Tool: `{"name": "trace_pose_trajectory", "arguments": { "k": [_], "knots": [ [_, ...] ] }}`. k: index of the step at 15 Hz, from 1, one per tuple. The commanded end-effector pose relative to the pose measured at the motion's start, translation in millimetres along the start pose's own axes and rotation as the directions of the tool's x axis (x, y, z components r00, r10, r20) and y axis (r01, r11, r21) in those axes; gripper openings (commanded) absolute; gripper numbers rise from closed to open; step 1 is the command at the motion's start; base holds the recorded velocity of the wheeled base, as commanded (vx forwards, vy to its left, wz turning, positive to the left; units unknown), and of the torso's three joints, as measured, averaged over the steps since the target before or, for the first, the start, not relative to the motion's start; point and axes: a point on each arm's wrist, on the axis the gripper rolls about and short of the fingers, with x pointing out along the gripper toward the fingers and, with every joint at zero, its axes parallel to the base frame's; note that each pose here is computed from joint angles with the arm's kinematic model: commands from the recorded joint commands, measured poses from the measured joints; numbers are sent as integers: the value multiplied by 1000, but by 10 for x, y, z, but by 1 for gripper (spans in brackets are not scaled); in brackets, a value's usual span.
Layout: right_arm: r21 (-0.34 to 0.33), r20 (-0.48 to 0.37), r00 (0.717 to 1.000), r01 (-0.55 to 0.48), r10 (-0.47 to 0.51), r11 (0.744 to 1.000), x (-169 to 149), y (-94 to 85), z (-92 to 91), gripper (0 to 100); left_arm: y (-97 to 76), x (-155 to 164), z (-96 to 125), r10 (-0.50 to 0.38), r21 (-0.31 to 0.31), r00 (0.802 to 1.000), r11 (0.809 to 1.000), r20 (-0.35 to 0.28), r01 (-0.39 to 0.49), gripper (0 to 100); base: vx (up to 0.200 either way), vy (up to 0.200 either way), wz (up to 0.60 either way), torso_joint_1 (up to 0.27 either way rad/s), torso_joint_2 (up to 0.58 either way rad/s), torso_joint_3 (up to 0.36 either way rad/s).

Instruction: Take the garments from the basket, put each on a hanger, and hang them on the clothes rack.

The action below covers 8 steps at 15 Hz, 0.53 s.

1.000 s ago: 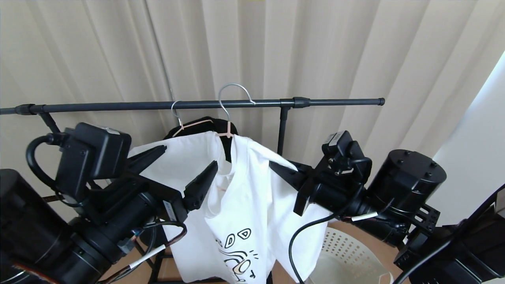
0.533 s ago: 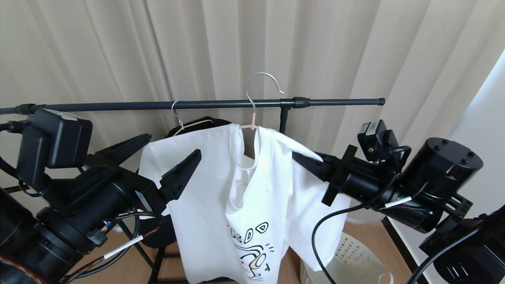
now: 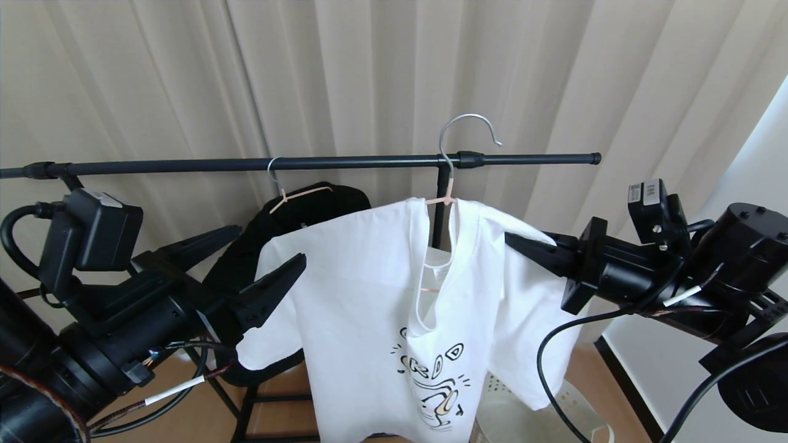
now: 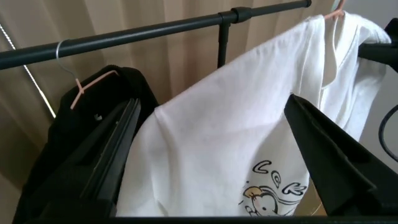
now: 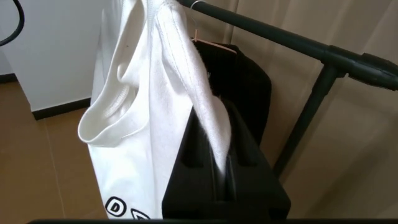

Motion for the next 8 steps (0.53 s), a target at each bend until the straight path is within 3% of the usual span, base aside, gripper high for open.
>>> {"name": "trace_pose_trajectory", "arguments": {
  "k": [1, 8],
  "knots": [
    [-13, 6, 1000, 1, -1, 1000, -105, -52, 45, 0, 61, 9, -104, -5, -2, 999, 1000, -44, 5, 100, 0, 0, 0, 0, 0, 0],
    [-26, 17, 1000, -5, 5, 1000, -177, -89, 101, 0, 196, 64, -414, -59, -35, 983, 998, -171, 54, 100, 0, 0, 0, 0, 0, 0]
  ]
}}
